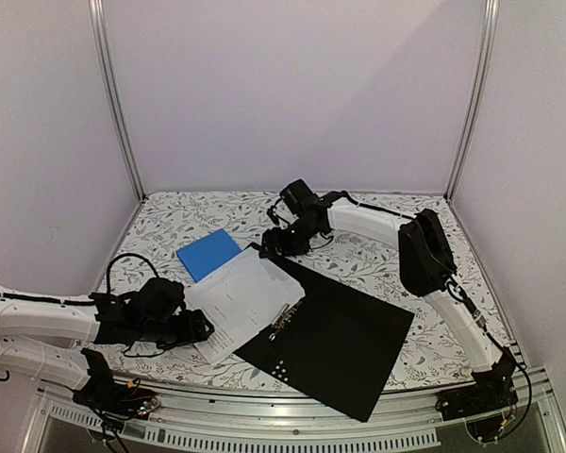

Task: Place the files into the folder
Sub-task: Adjust the file in the folder.

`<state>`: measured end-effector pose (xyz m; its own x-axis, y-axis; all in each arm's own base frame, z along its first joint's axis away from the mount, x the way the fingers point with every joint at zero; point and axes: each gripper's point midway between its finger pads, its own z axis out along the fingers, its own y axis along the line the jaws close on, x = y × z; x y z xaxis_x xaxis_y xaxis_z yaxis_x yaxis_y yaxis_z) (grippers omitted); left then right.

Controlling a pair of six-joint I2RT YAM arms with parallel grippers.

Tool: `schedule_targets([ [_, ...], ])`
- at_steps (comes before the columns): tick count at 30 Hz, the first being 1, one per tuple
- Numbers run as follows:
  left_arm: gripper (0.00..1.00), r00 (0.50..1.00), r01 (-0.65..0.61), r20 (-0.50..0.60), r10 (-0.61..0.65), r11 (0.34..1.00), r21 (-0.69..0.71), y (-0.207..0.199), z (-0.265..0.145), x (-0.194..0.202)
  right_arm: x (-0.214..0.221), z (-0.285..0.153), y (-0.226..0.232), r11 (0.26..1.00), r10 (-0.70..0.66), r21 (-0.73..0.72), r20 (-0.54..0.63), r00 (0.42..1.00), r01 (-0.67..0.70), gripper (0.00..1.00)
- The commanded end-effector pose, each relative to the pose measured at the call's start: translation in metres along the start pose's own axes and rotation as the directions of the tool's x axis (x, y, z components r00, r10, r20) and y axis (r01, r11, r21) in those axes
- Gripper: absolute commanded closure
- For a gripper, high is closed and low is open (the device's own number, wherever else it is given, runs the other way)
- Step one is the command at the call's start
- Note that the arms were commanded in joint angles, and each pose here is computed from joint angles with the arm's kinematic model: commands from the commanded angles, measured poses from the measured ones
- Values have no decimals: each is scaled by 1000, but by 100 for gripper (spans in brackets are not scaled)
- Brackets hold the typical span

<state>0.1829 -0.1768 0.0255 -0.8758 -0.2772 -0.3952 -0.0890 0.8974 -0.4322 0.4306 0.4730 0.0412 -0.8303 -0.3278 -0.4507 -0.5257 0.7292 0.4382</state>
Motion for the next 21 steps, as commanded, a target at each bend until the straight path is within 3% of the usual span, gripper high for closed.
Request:
schedule_targets([
  [1, 22, 998, -61, -2, 61, 998, 34, -30, 7, 1, 2, -24, -11, 997, -27, 72, -10, 1000, 28, 21],
  [15, 16, 974, -224, -11, 225, 973, 61, -65, -6, -1, 10, -65, -28, 985, -63, 161, -10, 998, 63, 18],
  [21, 2, 953, -298, -69, 296, 954, -18, -54, -15, 0, 9, -84, -36, 979, -74, 188, 0, 997, 73, 16],
])
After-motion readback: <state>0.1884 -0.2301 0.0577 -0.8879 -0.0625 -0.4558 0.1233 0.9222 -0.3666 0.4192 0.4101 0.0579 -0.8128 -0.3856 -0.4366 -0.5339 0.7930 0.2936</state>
